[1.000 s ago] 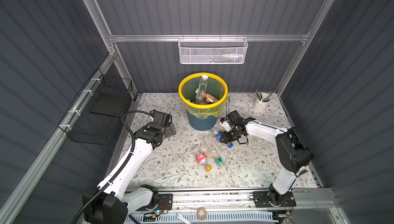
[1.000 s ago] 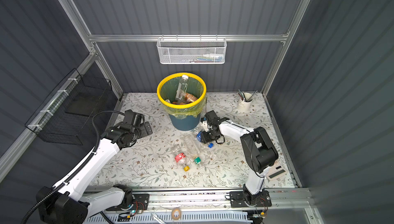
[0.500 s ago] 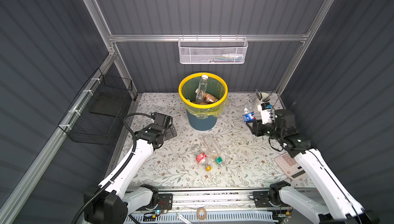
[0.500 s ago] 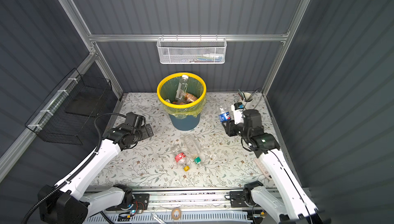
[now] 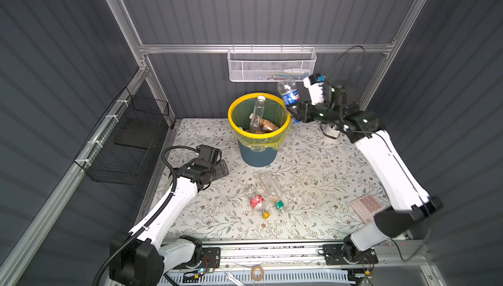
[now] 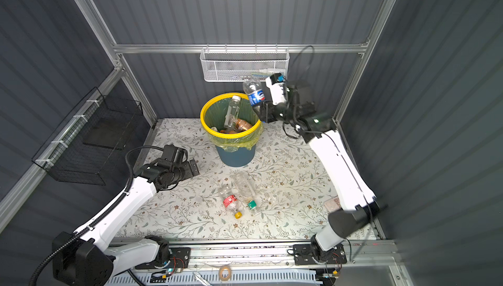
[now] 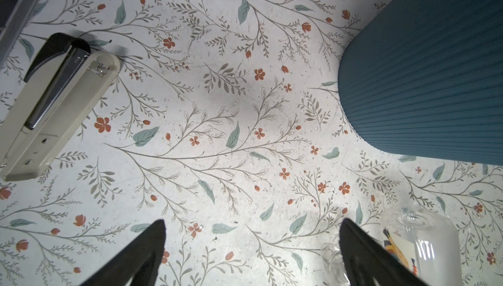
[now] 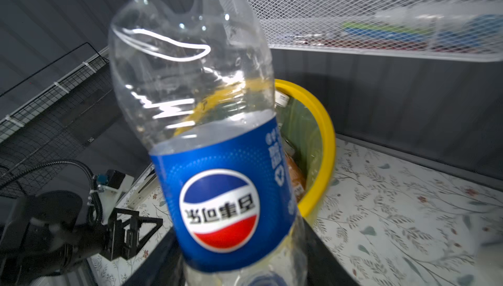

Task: Throw the plastic bottles in the bin
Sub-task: 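Lift the Pepsi bottle over the bin and open the right gripper, then draw the right arm back while the left gripper grasps the red-label yellow-capped bottle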

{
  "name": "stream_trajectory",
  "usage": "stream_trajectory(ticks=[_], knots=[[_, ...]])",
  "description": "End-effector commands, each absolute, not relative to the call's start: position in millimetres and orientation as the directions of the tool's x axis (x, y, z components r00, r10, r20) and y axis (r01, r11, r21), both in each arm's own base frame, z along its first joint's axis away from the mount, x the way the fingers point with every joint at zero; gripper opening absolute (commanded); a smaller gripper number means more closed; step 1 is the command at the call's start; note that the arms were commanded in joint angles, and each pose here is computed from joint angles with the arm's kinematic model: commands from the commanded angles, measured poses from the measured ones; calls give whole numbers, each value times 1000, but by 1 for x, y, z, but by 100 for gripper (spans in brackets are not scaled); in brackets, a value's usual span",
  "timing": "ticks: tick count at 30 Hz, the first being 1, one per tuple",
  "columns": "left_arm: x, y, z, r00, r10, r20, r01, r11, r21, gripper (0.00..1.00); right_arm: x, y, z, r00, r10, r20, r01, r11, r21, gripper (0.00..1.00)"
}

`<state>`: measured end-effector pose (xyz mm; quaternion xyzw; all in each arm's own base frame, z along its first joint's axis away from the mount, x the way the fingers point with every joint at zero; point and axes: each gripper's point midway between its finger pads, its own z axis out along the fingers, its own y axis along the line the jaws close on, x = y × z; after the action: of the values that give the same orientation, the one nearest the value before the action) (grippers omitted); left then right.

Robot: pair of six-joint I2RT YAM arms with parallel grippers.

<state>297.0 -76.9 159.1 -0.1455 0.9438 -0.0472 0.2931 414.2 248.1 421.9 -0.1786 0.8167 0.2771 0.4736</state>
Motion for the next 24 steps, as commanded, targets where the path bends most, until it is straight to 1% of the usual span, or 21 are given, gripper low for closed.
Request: stream_trajectory(ticks=[1,4,6,8,11,13,17,18,20,24], knots=[[294,-80,169,-781,-322,-535,-250,946,-204,99,421,227,403,-579,-79,-811,-449,861,237,99],[290,-80,173,-773,-329,-542,-254,944,-210,100,418,210,415,-554,-51,-831,-409,886,218,99],[286,-82,176,-768,-326,-551,-254,945,-205,99,408,197,424,-514,-21,-858,-392,895,213,99],[281,-88,179,-763,-312,-566,-243,950,-197,99,394,181,419,-489,20,-872,-366,903,226,99],[273,-105,180,-768,-286,-573,-215,958,-190,99,375,152,396,-487,92,-868,-289,921,260,99],[266,-113,174,-784,-291,-548,-216,956,-198,99,363,133,376,-507,139,-850,-245,923,297,99],[250,-134,161,-811,-293,-507,-198,952,-233,100,341,96,316,-565,211,-797,-123,934,335,99],[246,-141,159,-817,-289,-498,-190,952,-241,99,333,87,311,-561,229,-795,-103,934,342,99],[237,-159,153,-836,-267,-479,-162,955,-249,99,322,75,282,-592,255,-765,-49,936,350,99],[221,-192,137,-880,-199,-431,-106,968,-229,99,308,64,250,-613,296,-732,-2,927,376,99]])
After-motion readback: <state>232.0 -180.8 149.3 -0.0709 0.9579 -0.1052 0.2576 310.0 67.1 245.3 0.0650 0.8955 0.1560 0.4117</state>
